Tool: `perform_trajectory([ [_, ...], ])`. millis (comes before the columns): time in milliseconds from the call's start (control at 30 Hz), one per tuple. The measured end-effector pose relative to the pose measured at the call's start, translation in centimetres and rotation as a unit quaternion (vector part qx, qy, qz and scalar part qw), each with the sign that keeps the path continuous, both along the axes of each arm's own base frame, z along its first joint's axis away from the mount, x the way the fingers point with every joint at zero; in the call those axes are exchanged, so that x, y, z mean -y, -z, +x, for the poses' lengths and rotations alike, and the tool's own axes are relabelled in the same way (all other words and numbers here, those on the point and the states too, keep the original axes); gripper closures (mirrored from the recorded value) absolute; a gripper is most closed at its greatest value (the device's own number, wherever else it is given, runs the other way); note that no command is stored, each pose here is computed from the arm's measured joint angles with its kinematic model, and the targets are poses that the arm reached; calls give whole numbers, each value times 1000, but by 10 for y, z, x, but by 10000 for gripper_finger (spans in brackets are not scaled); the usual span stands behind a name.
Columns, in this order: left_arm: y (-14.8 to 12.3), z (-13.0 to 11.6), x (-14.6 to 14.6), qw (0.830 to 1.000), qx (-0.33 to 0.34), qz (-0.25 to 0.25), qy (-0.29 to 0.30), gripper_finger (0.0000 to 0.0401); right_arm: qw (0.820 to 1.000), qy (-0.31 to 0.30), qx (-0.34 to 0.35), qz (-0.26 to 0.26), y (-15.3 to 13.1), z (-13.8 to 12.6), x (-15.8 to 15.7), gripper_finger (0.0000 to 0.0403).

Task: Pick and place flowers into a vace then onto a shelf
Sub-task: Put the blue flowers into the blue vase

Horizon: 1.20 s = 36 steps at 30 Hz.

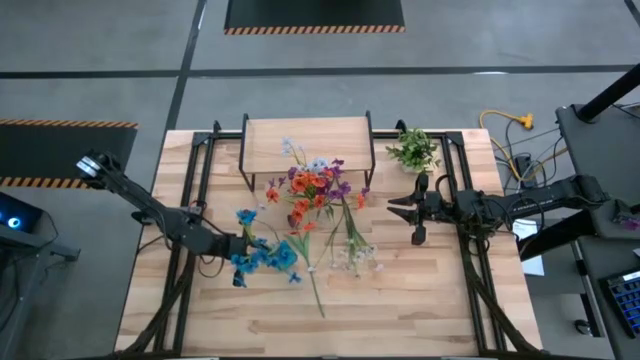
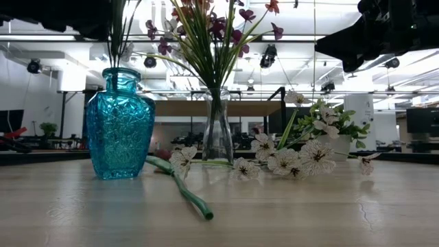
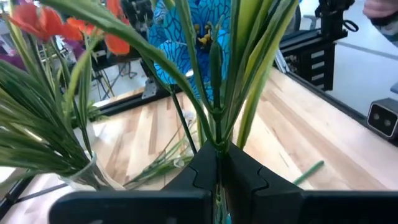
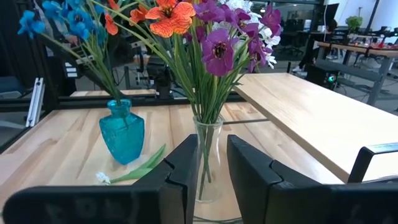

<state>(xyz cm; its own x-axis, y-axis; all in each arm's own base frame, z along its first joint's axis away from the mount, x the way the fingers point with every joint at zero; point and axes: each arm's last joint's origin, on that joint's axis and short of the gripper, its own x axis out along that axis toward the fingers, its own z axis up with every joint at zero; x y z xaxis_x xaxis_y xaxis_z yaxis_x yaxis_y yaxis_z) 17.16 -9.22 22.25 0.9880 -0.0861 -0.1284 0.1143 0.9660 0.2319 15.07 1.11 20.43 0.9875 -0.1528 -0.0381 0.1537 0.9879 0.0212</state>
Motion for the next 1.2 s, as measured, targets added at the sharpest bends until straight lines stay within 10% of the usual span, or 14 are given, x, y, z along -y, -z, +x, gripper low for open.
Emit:
perform_trajectory([
  [600, 16, 8, 3, 999, -32, 26, -4, 393, 1000, 0, 0, 1, 0, 0, 0, 323],
  [1200, -4, 5, 1, 999, -28, 25, -7, 269, 1000, 2, 0, 4, 0, 0, 0, 323],
])
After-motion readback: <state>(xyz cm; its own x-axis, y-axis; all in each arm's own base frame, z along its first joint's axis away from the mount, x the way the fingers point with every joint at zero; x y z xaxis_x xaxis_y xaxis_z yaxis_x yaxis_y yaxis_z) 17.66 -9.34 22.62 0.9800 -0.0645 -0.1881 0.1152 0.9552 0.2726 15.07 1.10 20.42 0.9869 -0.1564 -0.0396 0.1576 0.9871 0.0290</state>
